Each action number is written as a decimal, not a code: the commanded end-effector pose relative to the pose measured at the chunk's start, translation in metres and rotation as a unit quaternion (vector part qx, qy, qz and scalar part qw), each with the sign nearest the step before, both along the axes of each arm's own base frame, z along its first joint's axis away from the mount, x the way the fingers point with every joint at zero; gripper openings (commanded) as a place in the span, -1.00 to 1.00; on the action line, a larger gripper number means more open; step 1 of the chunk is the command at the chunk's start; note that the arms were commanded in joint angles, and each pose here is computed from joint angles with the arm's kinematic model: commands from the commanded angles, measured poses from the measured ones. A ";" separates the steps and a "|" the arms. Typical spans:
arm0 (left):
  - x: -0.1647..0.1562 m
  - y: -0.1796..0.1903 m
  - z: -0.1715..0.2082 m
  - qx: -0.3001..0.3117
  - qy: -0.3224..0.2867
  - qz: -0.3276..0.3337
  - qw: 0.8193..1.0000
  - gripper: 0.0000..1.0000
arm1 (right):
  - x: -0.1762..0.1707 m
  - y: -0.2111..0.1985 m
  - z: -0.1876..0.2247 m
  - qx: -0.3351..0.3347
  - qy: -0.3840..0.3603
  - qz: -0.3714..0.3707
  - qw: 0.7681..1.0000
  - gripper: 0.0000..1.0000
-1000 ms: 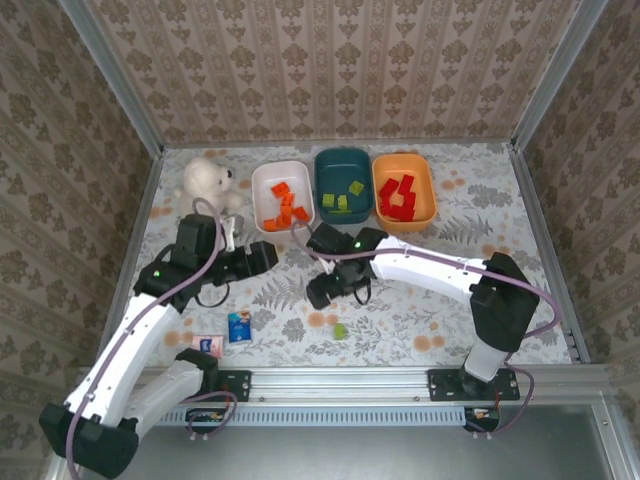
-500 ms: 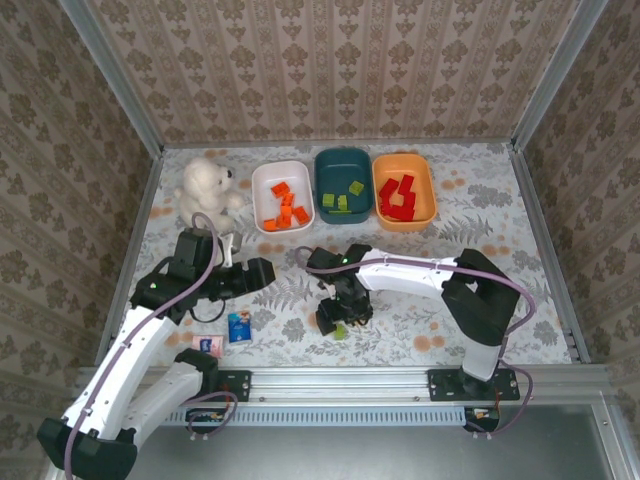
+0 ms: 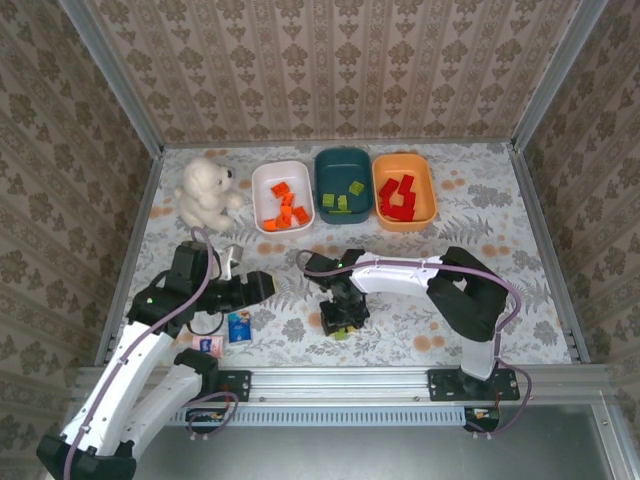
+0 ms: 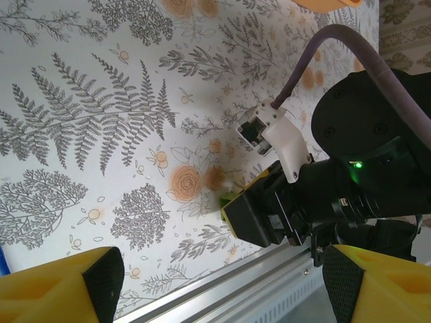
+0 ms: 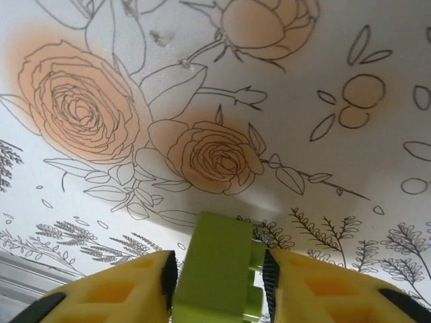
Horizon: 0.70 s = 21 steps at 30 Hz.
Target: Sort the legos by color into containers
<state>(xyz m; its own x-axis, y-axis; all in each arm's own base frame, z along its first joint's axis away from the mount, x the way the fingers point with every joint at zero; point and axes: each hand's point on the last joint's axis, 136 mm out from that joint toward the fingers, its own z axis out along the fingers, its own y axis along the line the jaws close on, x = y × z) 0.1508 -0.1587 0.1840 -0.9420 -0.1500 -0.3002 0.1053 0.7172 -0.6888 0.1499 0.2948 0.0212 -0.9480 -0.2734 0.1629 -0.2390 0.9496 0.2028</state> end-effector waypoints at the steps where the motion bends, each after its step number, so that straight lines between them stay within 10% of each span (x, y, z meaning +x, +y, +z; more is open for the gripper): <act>1: -0.005 -0.002 0.001 -0.017 0.011 0.001 1.000 0.62 | -0.002 -0.004 -0.001 -0.009 -0.005 -0.008 1.000 -0.35; 8: 0.011 -0.016 0.014 -0.074 0.002 0.017 0.997 0.61 | 0.051 -0.010 0.065 -0.014 -0.126 0.004 0.992 -0.55; 21: 0.131 -0.038 0.067 -0.119 -0.057 0.066 0.989 0.61 | 0.261 -0.056 0.146 -0.060 -0.292 -0.079 0.951 -0.58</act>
<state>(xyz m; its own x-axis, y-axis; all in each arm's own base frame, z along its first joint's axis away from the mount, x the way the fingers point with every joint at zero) 0.2427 -0.1903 0.2154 -0.9122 -0.3213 -0.2542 0.0190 0.5867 -0.8096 0.3690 0.2565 0.1842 -0.9220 -0.0977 -0.3747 -0.1467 0.9836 0.1045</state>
